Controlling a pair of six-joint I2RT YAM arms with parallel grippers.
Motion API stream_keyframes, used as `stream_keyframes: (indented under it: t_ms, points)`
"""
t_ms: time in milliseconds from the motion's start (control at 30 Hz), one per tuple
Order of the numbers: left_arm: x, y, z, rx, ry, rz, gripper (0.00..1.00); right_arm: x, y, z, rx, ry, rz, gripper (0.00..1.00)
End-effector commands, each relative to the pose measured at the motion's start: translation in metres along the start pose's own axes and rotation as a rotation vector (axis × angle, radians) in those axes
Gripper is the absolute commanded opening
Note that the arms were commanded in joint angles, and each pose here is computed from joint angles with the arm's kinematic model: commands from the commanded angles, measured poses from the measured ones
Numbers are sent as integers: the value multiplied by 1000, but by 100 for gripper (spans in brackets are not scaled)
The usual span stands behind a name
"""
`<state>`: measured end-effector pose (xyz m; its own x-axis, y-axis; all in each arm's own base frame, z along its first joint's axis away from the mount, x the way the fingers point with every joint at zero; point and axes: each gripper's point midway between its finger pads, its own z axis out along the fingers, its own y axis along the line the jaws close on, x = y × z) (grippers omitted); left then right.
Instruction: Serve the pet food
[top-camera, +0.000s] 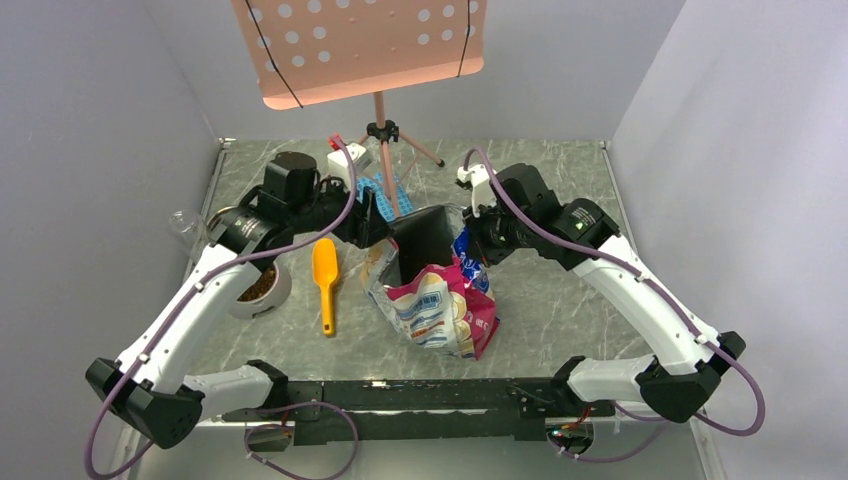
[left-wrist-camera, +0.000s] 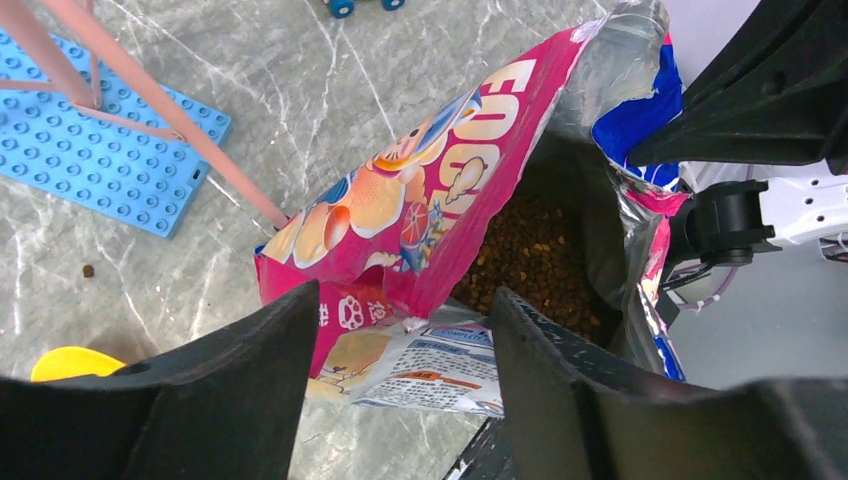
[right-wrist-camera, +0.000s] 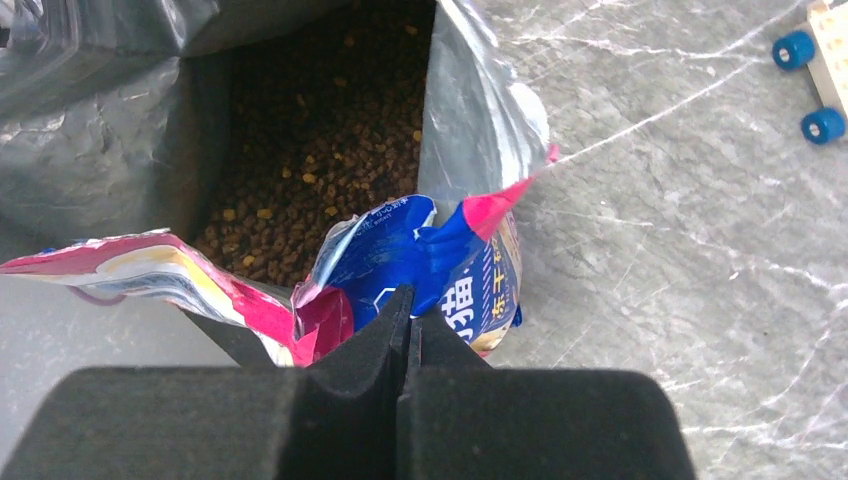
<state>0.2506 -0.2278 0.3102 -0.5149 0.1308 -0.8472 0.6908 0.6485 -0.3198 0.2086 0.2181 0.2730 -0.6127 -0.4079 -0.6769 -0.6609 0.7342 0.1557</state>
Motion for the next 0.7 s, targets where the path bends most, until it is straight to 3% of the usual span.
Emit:
stream_keyframes:
  t_ms: [0, 100, 167, 267, 300, 333, 467, 667]
  points:
    - [-6, 8, 10, -44, 5, 5, 62, -13, -16, -21, 111, -75, 88, 0]
    - [-4, 22, 12, -119, 5, 2, 48, -6, -19, -26, 139, -55, 111, 1]
    - [-5, 27, 15, -139, 13, -6, 33, -4, -20, -30, 149, -54, 126, 11]
    - [-5, 26, 21, -130, 26, -51, 14, -3, -21, -39, 179, -41, 160, 46]
    - [-5, 25, 23, -126, 26, -64, 8, 1, -19, -44, 190, -15, 166, 67]
    - [-5, 26, 24, -134, 29, -79, 3, -1, -14, -49, 203, -8, 164, 73]
    - [-4, 41, 19, -249, 32, -163, 0, -12, 23, -69, 144, -60, 160, 77]
    - [-2, 44, 16, -299, 46, -259, 0, -3, 71, -60, -56, -110, 132, 72]
